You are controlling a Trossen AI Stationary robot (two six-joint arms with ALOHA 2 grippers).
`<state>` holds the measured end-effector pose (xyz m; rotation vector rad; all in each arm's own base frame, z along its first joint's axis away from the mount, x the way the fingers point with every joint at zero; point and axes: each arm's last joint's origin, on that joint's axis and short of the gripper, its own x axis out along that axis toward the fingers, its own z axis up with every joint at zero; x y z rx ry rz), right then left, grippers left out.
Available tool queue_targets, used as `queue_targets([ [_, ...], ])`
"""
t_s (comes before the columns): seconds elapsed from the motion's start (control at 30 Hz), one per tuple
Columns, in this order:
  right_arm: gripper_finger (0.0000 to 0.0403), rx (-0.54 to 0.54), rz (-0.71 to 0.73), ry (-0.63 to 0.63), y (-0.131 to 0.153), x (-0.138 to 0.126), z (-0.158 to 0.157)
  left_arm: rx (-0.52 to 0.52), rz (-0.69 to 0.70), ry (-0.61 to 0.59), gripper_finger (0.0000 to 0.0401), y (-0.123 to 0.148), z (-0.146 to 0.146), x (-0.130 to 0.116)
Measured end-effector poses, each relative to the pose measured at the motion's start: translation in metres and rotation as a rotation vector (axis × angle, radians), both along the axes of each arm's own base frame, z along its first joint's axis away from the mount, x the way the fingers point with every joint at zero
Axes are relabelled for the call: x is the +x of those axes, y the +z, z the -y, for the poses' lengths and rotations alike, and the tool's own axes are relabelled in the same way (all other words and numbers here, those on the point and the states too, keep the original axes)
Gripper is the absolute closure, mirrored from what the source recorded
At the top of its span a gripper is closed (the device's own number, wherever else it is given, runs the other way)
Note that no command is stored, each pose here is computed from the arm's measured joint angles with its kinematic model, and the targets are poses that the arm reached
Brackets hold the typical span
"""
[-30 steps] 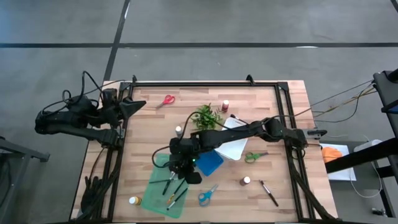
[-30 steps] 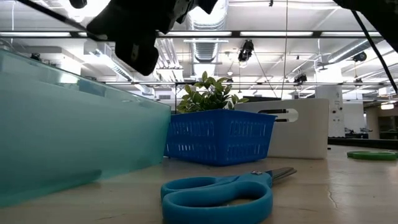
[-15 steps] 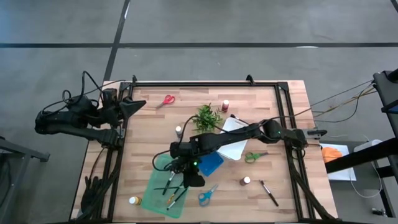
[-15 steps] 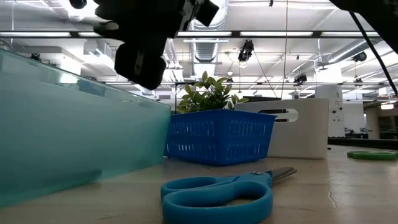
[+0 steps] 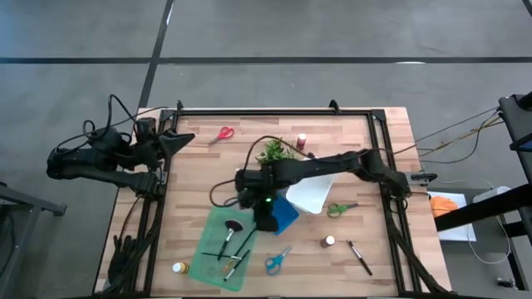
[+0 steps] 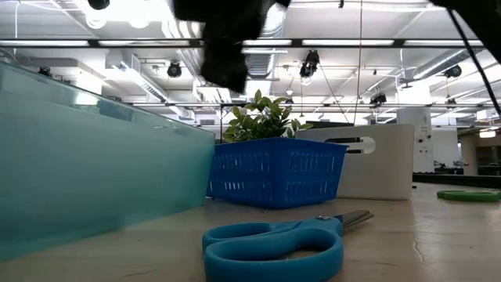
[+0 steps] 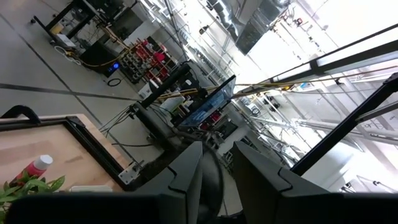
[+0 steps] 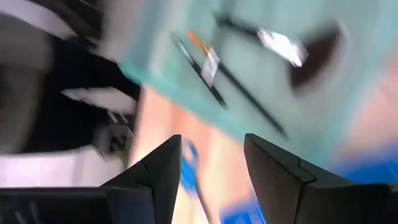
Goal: Pick & Place Paint Supplies
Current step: Put the black powder brush into the green bin
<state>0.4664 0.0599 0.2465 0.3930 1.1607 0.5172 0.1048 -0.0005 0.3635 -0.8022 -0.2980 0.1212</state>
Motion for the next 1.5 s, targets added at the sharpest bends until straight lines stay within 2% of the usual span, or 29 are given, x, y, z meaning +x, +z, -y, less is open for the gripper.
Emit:
queue_targets([
  [0.13, 0.0229, -0.193, -0.096, -0.088, 0.025, -0.038, 0.006, 0.005, 0.005, 0.001, 0.0302, 0.001, 0.0, 0.0],
  [0.27, 0.0229, -0.255, -0.197, -0.341, 0.046, -0.085, 0.011, 0.011, 0.003, 0.002, 0.0302, 0.001, 0.0, 0.0],
  [0.37, 0.0229, -0.243, -0.334, -0.595, 0.055, -0.13, 0.011, 0.011, 0.002, 0.002, 0.0302, 0.0, 0.0, 0.0],
  [0.5, 0.0229, -0.205, -0.509, -0.862, 0.054, -0.19, 0.007, 0.016, 0.001, 0.004, 0.0302, 0.0, 0.0, 0.0],
  [0.63, 0.0229, -0.145, -0.559, -1.007, 0.048, -0.239, -0.011, 0.04, -0.005, 0.016, 0.0302, 0.0, 0.0, 0.0],
  [0.8, 0.0229, -0.078, -0.598, -1.1, 0.027, -0.278, -0.04, 0.048, -0.007, 0.028, 0.0302, 0.001, -0.001, 0.0],
  [1.0, 0.0229, -0.06, -0.663, -1.121, -0.009, -0.3, -0.069, 0.053, -0.007, 0.032, 0.0302, 0.001, -0.001, 0.0],
  [1.2, 0.0229, -0.006, -0.658, -1.119, -0.043, -0.287, -0.086, 0.045, -0.007, 0.057, 0.0302, 0.001, -0.001, 0.0],
  [1.33, 0.0229, -0.048, -0.676, -1.104, -0.062, -0.278, -0.094, 0.036, -0.005, 0.056, 0.0302, 0.001, -0.001, 0.0],
  [1.5, 0.0229, -0.111, -0.697, -1.05, -0.071, -0.275, -0.104, 0.02, 0.002, 0.053, 0.0302, 0.001, -0.001, 0.0],
])
